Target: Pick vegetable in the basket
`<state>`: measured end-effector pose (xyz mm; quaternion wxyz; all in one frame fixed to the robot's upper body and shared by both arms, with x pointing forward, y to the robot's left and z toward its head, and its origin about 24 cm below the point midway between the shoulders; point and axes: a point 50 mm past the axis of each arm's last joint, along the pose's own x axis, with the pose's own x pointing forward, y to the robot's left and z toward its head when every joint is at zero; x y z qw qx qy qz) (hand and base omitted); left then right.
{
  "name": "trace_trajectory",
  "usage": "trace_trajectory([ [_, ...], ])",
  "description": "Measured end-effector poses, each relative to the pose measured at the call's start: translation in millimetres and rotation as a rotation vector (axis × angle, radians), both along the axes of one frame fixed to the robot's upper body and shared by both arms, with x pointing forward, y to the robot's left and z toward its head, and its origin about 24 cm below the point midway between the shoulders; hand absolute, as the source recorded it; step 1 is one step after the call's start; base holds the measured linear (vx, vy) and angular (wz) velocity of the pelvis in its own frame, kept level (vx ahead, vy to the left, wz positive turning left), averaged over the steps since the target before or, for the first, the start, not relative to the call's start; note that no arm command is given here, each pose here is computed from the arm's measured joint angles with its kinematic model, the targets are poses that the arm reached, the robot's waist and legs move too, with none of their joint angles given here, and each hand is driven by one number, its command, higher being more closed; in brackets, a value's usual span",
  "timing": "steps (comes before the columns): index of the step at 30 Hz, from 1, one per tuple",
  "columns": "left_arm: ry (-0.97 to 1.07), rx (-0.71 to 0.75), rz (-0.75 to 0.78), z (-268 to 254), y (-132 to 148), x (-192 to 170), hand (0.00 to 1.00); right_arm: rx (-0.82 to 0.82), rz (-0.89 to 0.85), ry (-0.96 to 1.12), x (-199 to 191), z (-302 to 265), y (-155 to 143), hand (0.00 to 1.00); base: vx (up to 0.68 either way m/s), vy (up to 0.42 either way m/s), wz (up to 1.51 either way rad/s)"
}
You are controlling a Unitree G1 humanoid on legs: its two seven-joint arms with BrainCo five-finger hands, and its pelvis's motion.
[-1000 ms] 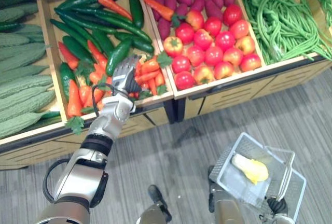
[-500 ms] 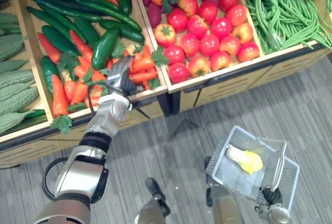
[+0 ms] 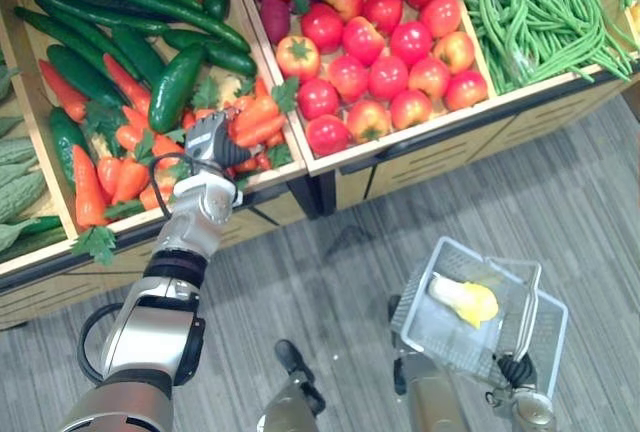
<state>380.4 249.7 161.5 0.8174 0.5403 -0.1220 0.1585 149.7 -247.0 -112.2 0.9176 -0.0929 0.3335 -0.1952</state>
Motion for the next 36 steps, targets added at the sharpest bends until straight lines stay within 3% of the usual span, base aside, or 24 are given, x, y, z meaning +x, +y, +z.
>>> trace_trajectory([
  [11, 0.012, 0.006, 0.01, -1, -1, 0, 1.0, 0.003, -0.002, 0.02, -4, -3, 0, 1.0, 0.0, 0.003, 0.06],
  [27, -0.346, 0.03, -0.156, 51, -46, -29, 1.0, -0.018, -0.059, 0.081, -21, -7, -12, 1.0, -0.01, 0.024, 0.21],
  [32, -0.411, 0.065, -0.289, 57, -74, -43, 1.0, -0.076, -0.059, 0.113, -26, -4, -29, 1.0, 0.01, 0.034, 0.04],
  [36, -0.442, 0.125, -0.49, 52, -106, -62, 1.0, -0.203, 0.003, 0.131, -27, 12, -61, 1.0, 0.04, 0.019, 0.02],
])
